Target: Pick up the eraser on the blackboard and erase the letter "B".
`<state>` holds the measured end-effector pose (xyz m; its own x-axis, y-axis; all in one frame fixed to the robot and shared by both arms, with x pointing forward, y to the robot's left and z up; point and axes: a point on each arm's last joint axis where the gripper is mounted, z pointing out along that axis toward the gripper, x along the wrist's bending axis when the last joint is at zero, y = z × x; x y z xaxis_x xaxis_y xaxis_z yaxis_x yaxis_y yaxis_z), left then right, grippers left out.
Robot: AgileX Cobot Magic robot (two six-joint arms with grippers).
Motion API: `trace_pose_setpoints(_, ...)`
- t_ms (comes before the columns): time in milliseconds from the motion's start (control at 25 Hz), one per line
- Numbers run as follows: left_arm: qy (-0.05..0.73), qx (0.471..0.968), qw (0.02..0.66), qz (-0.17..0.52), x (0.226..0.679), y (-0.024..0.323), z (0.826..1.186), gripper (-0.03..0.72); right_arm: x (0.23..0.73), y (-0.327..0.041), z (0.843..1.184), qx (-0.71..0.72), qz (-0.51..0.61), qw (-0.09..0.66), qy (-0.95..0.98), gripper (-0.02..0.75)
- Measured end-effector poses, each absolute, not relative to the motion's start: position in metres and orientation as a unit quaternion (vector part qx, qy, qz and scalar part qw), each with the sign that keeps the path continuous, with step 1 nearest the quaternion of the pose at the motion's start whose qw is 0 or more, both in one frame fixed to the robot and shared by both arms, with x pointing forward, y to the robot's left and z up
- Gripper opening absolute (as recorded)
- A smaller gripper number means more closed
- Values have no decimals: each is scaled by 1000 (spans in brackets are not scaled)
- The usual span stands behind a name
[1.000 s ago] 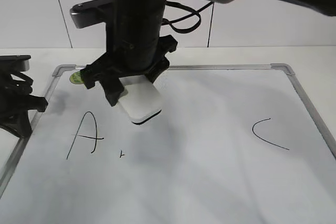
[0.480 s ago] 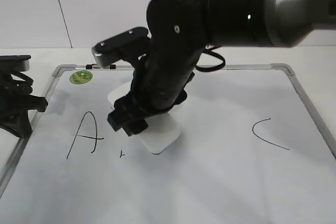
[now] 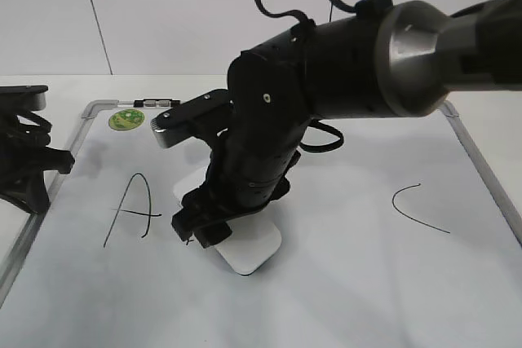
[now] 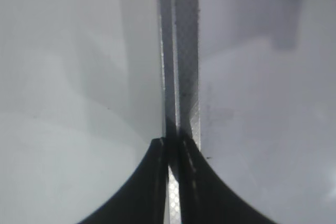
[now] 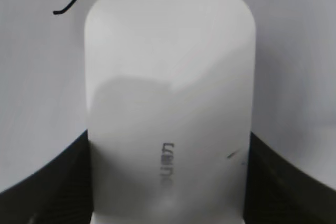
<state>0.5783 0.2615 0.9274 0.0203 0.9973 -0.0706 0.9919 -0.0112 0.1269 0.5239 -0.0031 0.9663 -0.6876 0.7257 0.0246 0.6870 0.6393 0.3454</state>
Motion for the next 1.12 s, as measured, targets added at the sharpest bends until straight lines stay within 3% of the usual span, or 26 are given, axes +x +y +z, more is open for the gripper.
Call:
trace_pose_setpoints(800,700,711,70,20,578,262,927,19,537,16,939,403,90,9,911,529)
trace_pose_setpoints(1120,700,711,70,20,578,262,927,19,505,43,939,349,89,12,933,529)
